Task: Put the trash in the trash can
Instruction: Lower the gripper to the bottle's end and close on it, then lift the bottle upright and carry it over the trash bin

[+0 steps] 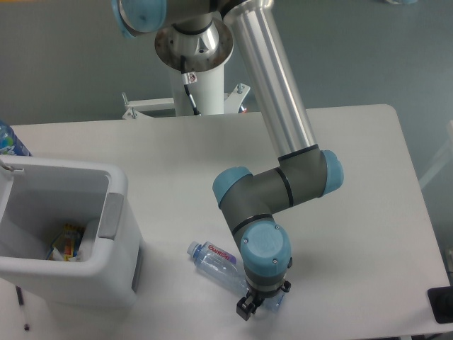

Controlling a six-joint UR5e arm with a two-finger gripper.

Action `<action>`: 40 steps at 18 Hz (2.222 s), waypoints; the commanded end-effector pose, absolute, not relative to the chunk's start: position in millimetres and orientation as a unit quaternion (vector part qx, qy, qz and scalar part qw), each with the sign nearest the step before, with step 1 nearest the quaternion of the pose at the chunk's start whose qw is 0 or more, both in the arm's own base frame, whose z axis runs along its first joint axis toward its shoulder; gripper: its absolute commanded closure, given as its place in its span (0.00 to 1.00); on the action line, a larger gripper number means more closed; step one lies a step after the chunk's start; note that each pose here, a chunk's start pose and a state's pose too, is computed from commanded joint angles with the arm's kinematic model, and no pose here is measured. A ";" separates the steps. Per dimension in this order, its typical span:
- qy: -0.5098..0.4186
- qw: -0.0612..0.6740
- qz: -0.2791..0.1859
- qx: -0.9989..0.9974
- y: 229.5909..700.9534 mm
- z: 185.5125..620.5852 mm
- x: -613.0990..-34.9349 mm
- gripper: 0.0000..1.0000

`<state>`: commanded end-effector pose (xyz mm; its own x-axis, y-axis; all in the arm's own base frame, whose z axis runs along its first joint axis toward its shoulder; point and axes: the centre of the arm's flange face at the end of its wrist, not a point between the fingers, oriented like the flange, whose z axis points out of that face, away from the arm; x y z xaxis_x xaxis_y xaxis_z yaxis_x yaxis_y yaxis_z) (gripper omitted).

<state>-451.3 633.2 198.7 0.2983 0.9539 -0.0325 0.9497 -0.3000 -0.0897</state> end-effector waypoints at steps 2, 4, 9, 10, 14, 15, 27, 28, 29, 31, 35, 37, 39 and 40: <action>-0.593 0.027 0.040 -0.804 633.5 199.4 -451.5 0.33; -0.604 0.033 0.040 -0.795 637.0 202.0 -455.0 0.42; -0.613 0.037 0.041 -0.788 639.8 203.2 -458.1 0.48; -0.614 0.038 0.041 -0.788 639.1 204.4 -459.0 0.49; -0.614 0.044 0.041 -0.787 639.0 213.2 -458.8 0.52; -0.614 0.047 0.041 -0.787 638.8 219.1 -458.4 0.52; -0.611 0.112 0.004 -0.783 632.6 288.3 -465.8 0.52; -0.612 0.125 -0.004 -0.781 630.4 297.1 -469.0 0.52; -0.610 0.138 -0.010 -0.780 630.9 307.3 -469.1 0.52; -0.604 0.164 -0.023 -0.779 635.2 329.6 -468.5 0.51; -0.590 0.212 -0.058 -0.777 641.2 384.2 -462.6 0.51; -0.578 0.239 -0.086 -0.776 641.3 416.9 -455.1 0.51; -0.563 0.272 -0.102 -0.774 639.9 445.4 -445.6 0.51; -0.556 0.290 -0.106 -0.772 639.2 457.5 -442.8 0.51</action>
